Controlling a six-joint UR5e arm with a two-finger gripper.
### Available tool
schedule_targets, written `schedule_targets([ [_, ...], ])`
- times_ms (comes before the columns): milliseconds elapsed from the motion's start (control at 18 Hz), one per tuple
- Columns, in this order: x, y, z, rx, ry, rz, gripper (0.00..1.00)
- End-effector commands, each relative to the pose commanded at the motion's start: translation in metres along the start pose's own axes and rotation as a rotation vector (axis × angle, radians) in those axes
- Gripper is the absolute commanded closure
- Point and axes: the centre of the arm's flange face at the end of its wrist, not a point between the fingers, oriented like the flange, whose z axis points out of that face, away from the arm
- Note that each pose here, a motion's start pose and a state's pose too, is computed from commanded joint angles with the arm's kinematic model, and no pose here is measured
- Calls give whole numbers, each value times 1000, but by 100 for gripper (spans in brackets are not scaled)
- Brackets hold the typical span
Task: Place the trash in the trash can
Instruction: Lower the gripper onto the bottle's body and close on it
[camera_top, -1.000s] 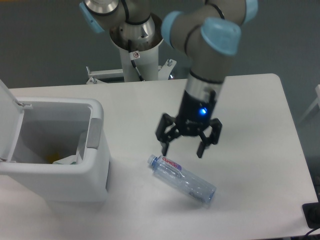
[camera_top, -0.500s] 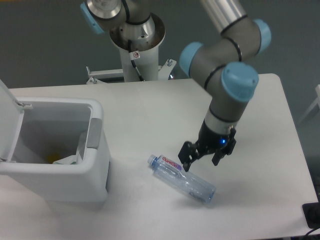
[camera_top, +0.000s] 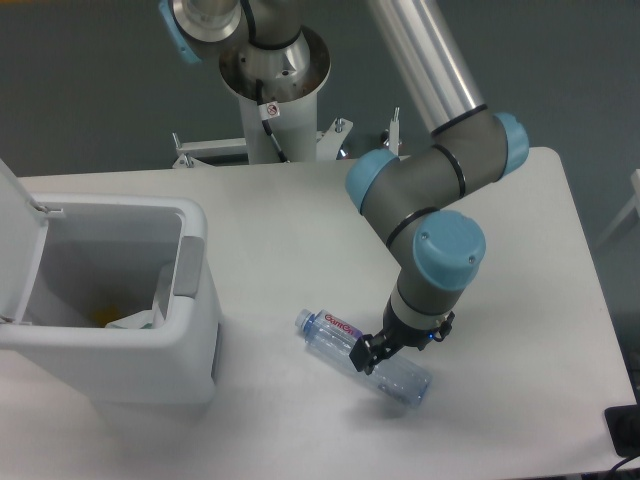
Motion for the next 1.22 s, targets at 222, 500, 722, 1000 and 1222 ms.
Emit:
schedule_targets([
  [222,3,-1,14,-15,-22,-30,1],
  [500,10,-16,32,-7,-90,-109,3],
  [722,11,-24,34,3,-89,-158,17],
  [1000,12,-28,35,7,-89,-169,49],
  [1222,14,-26,28,17,-87,-182,58],
])
